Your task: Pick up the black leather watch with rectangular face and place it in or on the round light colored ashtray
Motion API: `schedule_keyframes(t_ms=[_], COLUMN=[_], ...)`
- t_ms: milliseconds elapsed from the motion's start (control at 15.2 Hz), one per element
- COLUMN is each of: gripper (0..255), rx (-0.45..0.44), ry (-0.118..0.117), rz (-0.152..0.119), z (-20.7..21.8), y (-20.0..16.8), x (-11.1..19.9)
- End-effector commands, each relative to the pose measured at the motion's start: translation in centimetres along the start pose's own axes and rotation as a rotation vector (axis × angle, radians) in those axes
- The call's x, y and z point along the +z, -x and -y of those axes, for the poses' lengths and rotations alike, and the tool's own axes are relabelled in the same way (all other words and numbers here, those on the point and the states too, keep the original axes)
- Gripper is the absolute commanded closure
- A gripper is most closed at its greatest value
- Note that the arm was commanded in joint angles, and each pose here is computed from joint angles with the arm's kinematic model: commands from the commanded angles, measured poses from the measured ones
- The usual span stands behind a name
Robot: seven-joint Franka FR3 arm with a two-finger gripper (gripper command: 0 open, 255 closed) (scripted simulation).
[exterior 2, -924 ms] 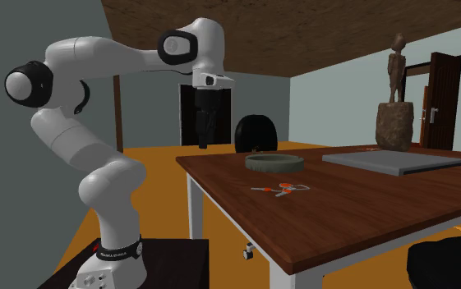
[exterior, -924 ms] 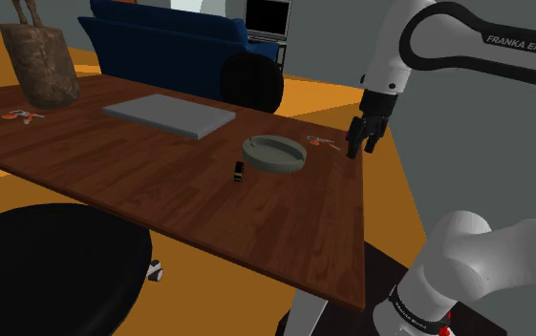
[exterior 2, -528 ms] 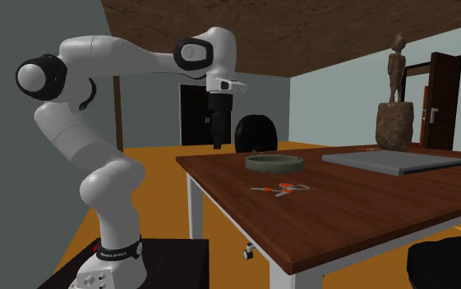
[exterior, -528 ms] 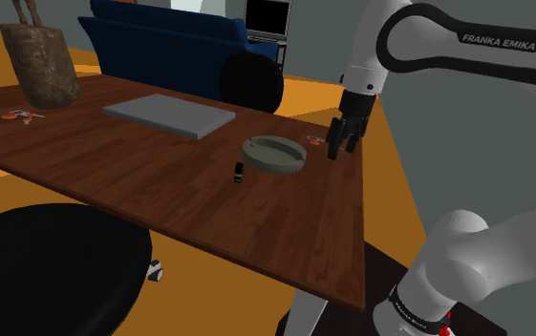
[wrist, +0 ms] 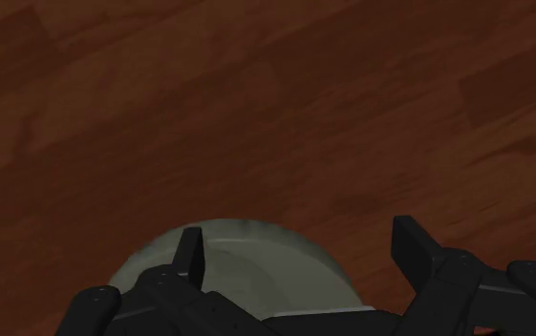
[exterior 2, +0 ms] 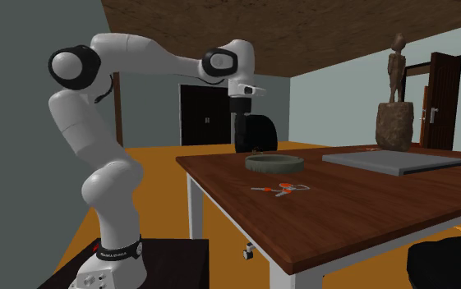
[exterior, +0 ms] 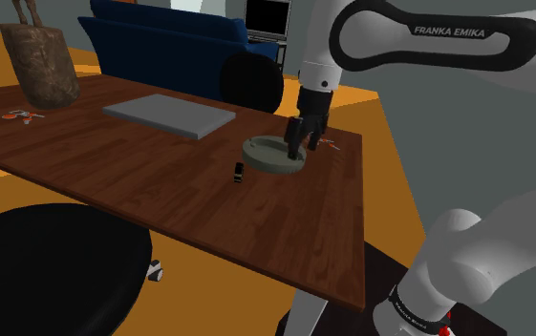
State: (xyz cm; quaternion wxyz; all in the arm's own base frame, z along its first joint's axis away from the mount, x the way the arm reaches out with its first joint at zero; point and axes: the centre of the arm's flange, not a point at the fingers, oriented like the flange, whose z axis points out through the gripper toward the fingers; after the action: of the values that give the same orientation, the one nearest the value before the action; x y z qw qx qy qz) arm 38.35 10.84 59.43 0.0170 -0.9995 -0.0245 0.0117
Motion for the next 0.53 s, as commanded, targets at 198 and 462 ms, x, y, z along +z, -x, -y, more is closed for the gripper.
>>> schedule_keyframes(t_ms=[198, 462], gripper=[0, 0], rx=[-0.062, -0.111], ry=[0.013, 0.023], rz=[-0.009, -0.015], z=[5.6, 10.2], y=[-3.8, -6.5], x=[0.8, 1.3])
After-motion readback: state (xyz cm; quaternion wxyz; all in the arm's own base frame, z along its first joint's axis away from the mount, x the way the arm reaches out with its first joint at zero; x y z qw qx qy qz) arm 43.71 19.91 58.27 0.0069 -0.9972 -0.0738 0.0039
